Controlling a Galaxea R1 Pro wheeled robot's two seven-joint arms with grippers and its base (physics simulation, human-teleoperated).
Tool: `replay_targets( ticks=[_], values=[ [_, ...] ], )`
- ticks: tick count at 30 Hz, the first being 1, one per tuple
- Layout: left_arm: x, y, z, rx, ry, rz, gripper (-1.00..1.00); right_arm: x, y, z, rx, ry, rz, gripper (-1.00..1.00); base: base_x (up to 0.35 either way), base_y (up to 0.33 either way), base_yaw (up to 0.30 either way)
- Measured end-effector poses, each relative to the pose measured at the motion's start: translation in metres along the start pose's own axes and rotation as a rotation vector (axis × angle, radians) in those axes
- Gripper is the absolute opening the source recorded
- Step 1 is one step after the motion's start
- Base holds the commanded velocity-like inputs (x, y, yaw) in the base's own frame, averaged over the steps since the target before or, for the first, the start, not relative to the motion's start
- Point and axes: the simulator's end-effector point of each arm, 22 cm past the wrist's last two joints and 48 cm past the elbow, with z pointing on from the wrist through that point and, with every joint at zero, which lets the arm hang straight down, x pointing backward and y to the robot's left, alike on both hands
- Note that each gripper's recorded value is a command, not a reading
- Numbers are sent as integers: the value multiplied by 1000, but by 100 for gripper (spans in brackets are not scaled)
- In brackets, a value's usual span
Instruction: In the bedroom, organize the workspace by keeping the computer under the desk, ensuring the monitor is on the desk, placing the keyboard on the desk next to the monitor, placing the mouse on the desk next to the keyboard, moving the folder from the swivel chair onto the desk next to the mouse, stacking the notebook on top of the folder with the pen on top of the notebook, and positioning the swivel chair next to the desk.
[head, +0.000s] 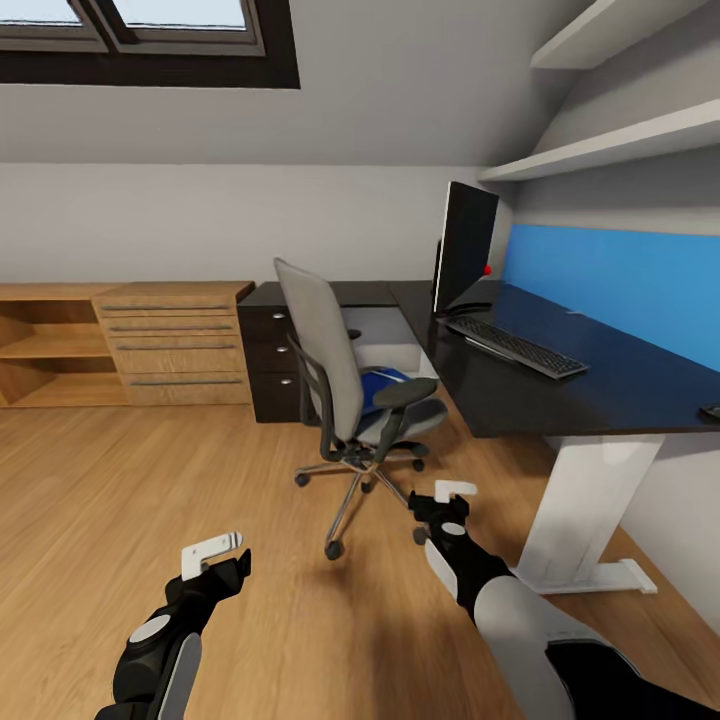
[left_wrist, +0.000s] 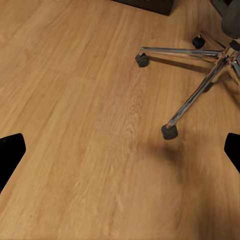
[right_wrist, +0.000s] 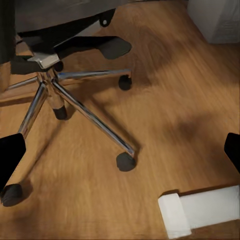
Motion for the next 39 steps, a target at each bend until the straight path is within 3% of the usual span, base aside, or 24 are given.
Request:
replay_targets(
  ticks=[6, 8, 9, 11, 18, 39],
  values=[
    [-1, 1, 0, -2, -4, 0, 100, 5, -3, -1, 12, 4, 82, 100, 250, -64, 0],
    [-1, 1, 0, -3, -3, 0, 100, 1, -2, -1, 10, -15, 87, 100, 195, -75, 0],
    [-1, 2, 0, -4, -3, 1, 100, -12, -3, -1, 10, -77, 102, 100, 210, -84, 0],
    [-1, 2, 0, -4, -2, 2, 100, -17, -3, -2, 9, -104, 108, 100, 264, -90, 0],
    [-1, 3, 0, -5, -2, 2, 100, -20, -4, -2, 10, -121, 111, 100, 276, -28, 0],
    [0, 5, 1, -10, 0, 1, 100, -20, -3, -2, 8, -121, 111, 100, 102, 0, 3]
  ],
)
